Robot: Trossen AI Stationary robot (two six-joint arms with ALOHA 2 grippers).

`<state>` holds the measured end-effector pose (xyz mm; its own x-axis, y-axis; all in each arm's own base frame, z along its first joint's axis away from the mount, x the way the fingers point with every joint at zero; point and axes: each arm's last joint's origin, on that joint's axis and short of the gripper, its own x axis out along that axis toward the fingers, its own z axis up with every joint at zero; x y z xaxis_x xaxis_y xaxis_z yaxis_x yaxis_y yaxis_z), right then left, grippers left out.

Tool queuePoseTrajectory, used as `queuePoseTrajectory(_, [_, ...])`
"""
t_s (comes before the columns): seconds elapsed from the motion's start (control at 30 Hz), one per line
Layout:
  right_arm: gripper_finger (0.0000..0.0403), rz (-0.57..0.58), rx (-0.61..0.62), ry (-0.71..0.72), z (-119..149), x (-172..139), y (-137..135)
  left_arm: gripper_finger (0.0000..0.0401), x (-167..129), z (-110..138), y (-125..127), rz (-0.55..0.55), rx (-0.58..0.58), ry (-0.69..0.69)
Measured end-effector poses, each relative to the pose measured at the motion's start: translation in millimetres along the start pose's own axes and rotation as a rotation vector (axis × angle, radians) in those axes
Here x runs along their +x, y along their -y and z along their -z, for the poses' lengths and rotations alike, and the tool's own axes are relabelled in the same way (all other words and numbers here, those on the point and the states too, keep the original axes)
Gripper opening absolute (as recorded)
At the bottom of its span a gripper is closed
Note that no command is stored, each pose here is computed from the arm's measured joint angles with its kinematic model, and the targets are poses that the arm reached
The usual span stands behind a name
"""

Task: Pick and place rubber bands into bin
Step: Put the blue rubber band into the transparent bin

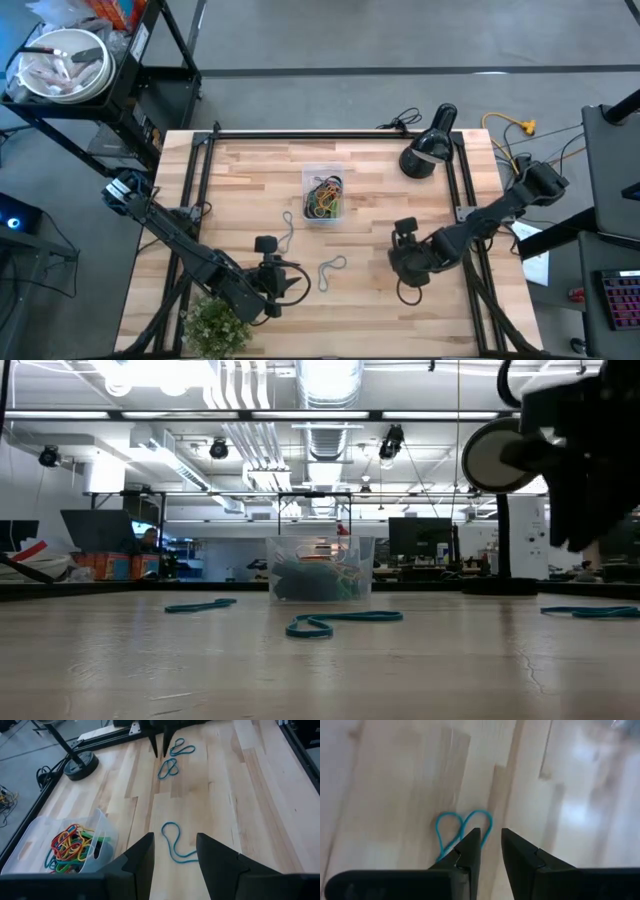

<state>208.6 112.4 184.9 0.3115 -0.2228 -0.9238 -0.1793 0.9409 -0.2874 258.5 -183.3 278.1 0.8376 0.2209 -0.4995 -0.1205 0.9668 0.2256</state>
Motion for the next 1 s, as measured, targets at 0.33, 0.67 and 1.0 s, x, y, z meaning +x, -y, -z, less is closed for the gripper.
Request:
queuePoseTrajectory(0.33, [0.0065, -0.089, 0.07, 0.004, 9.5, 16.0, -5.7, 0.0132, 0.0, 0.0, 0.0, 0.0, -0.001, 0.0])
queuePoseTrajectory(0.67, [0.0059, -0.13, 0.08, -0.019, 10.2, 25.1, -7.9, 0.0132, 0.0, 0.0, 0.0, 0.0, -0.002, 0.0])
queuePoseTrajectory(1.0, [0.0059, -0.104, 0.112, -0.054, 13.1, 38.7, -1.1, 0.0132, -0.2, -1.8, 0.8, 0.006, -0.016, 0.014])
